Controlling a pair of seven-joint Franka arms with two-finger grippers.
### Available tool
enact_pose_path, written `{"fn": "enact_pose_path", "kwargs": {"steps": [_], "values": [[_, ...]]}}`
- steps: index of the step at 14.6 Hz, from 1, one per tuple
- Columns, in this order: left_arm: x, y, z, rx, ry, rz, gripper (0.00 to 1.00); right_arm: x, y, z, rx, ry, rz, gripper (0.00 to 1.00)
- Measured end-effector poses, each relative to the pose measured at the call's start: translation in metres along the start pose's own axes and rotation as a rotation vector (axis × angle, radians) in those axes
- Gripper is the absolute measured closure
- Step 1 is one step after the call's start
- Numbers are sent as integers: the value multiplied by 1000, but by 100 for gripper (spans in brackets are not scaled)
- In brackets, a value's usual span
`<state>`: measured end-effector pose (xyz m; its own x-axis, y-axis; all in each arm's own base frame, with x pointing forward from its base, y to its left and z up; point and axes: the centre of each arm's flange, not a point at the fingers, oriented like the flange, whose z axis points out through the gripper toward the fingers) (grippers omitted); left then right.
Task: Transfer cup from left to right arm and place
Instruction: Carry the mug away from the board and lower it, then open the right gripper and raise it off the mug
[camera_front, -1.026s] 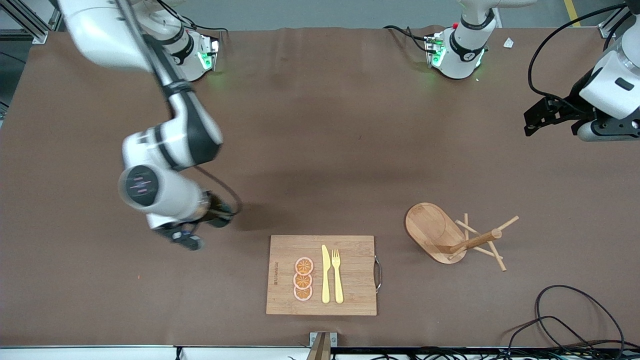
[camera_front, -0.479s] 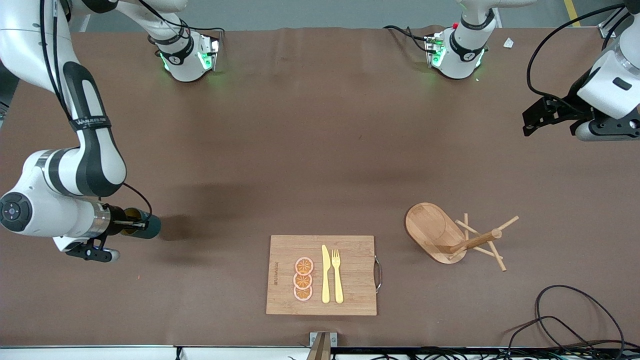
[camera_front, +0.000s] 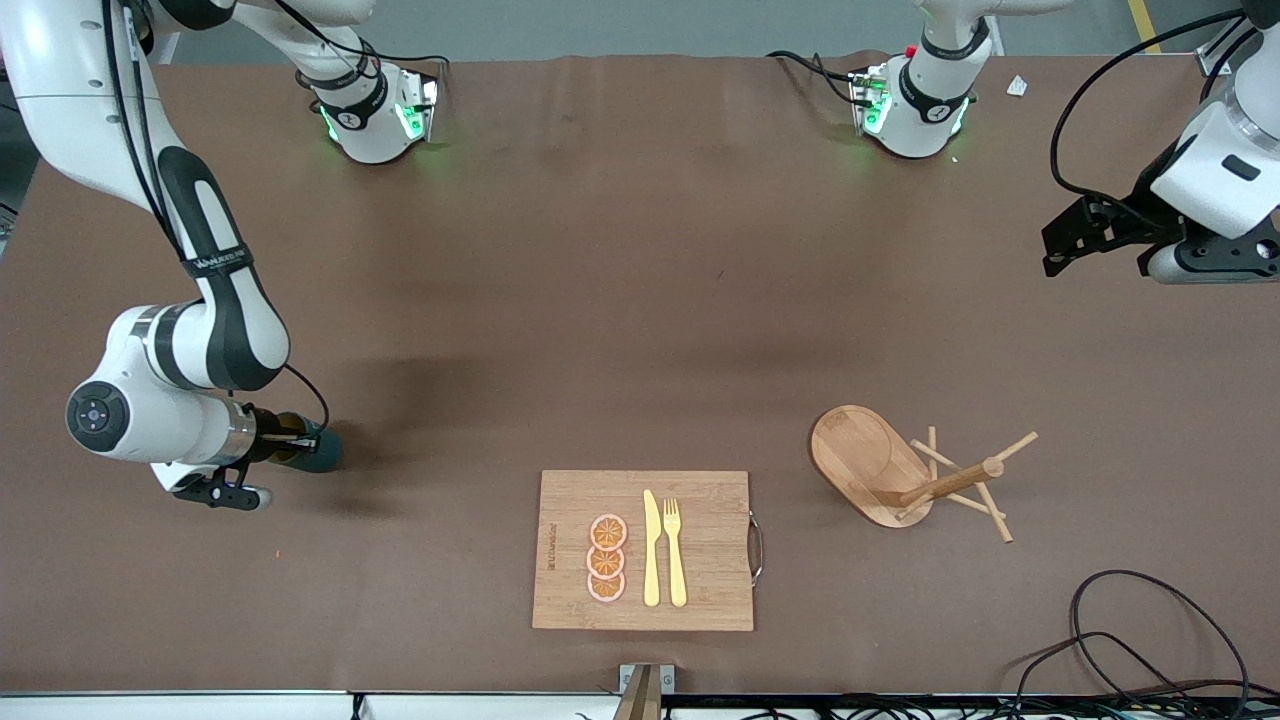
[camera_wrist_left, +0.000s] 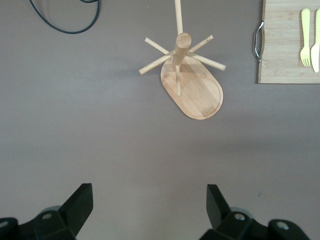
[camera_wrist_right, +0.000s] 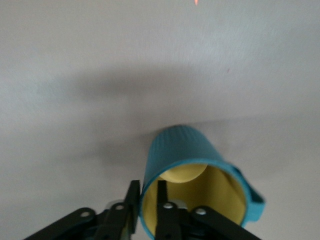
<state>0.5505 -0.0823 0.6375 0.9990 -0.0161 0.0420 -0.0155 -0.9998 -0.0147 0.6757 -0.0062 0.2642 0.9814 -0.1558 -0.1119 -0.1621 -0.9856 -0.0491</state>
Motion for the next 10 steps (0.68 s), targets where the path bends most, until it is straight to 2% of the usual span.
{"fn": "enact_pose_path", "kwargs": {"steps": [3, 7, 8, 10], "values": [[2, 1, 1, -2, 10, 1, 0, 20, 9, -51, -4, 104, -8, 46], [12, 6, 14, -6, 13, 11, 0, 29, 12, -142, -74, 265, -79, 7], [14, 7, 17, -6, 10, 14, 0, 23, 12, -168, -83, 288, -93, 0], [14, 7, 16, -7, 14, 17, 0, -2, 15, -219, -100, 269, -111, 0]]}}
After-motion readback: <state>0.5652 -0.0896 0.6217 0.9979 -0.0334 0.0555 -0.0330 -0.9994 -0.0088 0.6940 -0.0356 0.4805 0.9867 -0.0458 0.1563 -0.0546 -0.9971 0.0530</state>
